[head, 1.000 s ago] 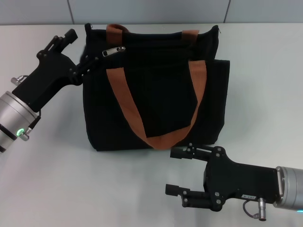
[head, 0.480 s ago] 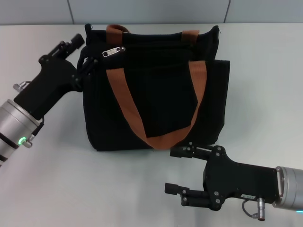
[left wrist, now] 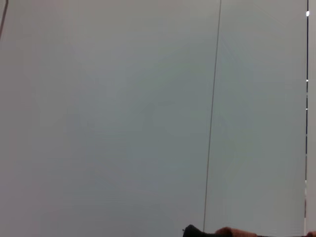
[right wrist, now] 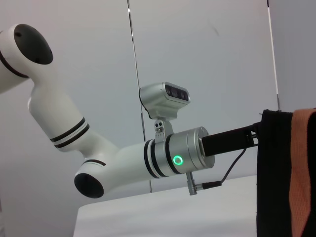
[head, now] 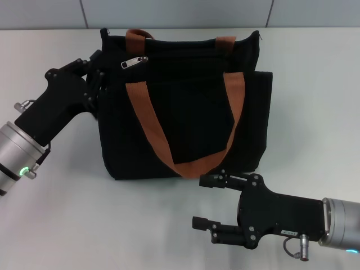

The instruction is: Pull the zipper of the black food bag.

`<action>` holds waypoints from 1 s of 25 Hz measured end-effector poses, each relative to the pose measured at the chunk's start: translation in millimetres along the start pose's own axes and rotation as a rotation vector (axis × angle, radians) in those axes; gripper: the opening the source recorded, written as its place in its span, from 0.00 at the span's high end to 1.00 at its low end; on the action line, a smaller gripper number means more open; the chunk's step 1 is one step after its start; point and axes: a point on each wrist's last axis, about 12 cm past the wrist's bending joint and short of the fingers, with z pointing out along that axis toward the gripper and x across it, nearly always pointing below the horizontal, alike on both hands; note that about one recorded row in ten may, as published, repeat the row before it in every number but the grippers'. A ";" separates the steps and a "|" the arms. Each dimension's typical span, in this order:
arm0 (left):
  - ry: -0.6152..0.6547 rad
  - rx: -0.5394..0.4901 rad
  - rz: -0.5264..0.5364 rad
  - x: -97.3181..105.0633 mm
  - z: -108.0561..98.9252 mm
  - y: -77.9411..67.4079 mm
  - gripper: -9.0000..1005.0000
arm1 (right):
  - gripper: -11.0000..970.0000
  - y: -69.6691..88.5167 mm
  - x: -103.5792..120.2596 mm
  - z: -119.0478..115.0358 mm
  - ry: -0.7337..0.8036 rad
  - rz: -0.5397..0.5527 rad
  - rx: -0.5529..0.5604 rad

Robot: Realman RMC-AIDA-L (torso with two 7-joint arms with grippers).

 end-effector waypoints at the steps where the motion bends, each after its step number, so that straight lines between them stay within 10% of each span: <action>1: 0.001 0.000 0.001 0.1 -0.3 0.1 0.74 | 0.24 0.0 0.1 0.0 0.000 0.000 0.000; 11: -0.006 -0.011 -0.023 0.2 1.7 -0.3 0.98 | 0.24 -0.6 -1.1 1.1 -0.025 0.012 0.026; 25: -0.068 0.067 -0.052 -7.5 27.0 -11.8 0.98 | 0.27 -3.2 -3.1 1.3 -0.061 0.023 0.076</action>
